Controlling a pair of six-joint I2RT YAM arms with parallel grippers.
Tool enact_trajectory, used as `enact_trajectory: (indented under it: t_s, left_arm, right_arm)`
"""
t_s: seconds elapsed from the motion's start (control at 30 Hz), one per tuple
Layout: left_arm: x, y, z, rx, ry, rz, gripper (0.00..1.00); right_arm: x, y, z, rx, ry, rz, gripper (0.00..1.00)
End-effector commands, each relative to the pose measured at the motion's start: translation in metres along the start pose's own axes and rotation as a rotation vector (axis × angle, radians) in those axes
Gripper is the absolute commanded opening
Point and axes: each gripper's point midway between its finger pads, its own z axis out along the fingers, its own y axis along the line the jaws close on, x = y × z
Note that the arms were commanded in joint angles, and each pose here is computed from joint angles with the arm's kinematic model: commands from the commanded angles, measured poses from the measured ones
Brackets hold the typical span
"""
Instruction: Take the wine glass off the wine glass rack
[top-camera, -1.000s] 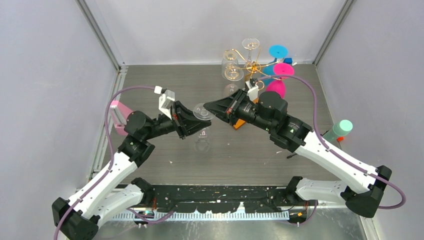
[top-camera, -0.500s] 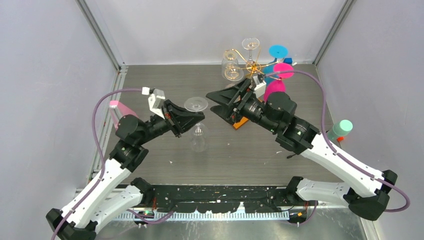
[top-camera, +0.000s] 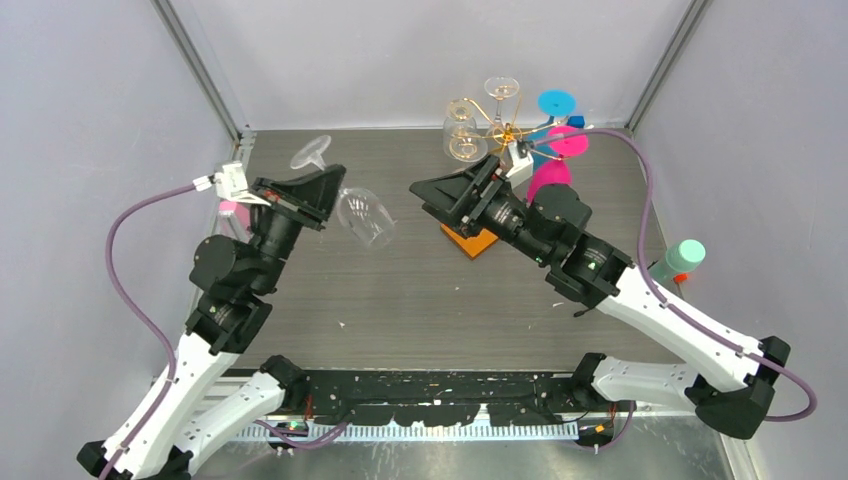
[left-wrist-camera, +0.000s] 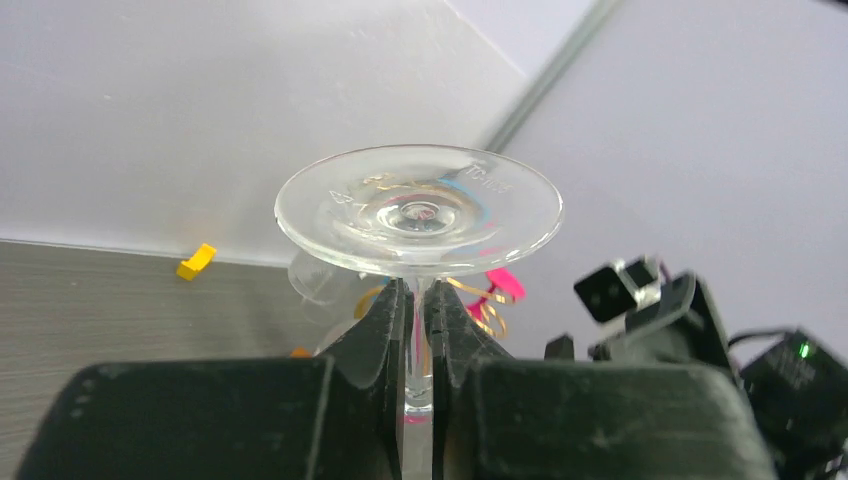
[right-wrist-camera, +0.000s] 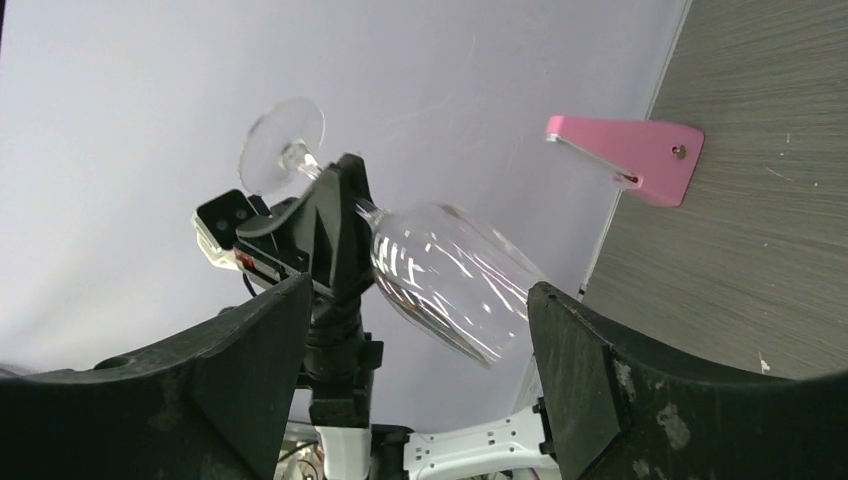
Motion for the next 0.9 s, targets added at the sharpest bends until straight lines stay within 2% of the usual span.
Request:
enact_trajectory:
  t_s: [0.0, 0.2, 0.4, 0.5, 0.67, 0.87]
  left_arm:
    - [-0.069, 0.007, -0.006, -0.138, -0.264, -0.173, 0.00]
    - [-0.087, 0.010, -0.012, -0.159, -0.363, -0.302, 0.00]
    - [-0.093, 0.010, -0.014, -0.162, -0.396, -0.373, 0.00]
    - [-0.091, 0.012, -0.014, -0.167, -0.398, -0.397, 0.00]
    - [-0.090, 0.015, -0.019, -0.163, -0.414, -0.436, 0.00]
    - [-0.085, 0.020, -0.020, -0.174, -0.417, -0.480, 0.00]
  right_arm:
    - [0.011, 0.018, 0.008, -0.117, 0.043, -0.075, 0.84]
    - [0.032, 0.039, 0.018, -0.242, 0.123, -0.013, 0.83]
    - [0.049, 0.053, 0.028, -0.316, 0.166, 0.078, 0.74]
    - [0.052, 0.066, 0.029, -0.381, 0.164, 0.111, 0.66]
    - [0.060, 0.070, 0.035, -0.397, 0.175, 0.143, 0.41]
    - [0.059, 0.071, 0.041, -0.439, 0.155, 0.185, 0.30]
